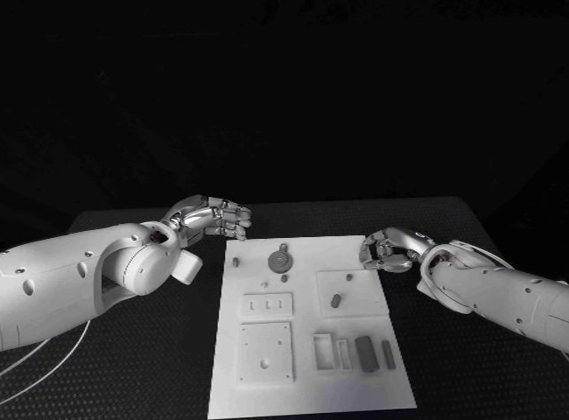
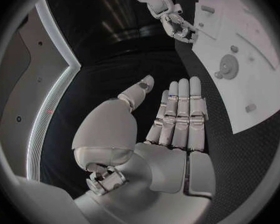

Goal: Assemble the parts on the task board

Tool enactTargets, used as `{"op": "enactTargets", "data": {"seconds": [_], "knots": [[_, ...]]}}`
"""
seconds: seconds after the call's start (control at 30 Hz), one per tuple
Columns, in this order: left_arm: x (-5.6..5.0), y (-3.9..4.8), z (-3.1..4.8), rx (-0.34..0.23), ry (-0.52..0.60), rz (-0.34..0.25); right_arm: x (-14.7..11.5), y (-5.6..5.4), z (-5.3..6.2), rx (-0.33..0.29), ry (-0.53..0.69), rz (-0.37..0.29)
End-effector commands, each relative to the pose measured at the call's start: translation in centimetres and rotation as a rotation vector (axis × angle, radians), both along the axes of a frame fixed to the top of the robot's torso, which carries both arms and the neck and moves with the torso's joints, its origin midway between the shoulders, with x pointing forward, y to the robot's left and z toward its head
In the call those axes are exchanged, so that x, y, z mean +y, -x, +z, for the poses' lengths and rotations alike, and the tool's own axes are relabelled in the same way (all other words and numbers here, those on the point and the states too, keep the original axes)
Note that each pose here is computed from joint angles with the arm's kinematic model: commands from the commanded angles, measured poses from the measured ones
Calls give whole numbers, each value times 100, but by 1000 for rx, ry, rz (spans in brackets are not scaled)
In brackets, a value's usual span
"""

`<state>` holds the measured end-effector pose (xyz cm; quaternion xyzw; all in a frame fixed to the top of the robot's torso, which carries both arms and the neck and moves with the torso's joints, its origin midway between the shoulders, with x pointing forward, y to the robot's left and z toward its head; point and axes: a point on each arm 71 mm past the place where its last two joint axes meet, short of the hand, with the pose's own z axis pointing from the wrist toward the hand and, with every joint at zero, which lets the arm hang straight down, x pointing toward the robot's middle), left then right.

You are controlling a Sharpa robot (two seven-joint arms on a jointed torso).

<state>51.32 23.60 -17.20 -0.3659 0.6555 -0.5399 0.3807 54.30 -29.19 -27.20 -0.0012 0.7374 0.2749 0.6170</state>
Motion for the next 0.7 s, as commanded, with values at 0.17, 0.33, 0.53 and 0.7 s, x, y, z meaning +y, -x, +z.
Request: {"op": "enactTargets", "data": {"seconds": [0.17, 0.33, 0.53, 0.7], "knots": [[-22, 12, 12, -5, 8, -19, 36, 7, -44, 16, -9, 15], [-24, 14, 12, -4, 8, -21, 46, 4, -59, 15, -10, 11], [-20, 16, 12, -4, 8, -20, 48, -9, -66, 8, -11, 0], [-19, 23, 13, -2, 8, -23, 59, -18, -68, -1, -14, -6]]}}
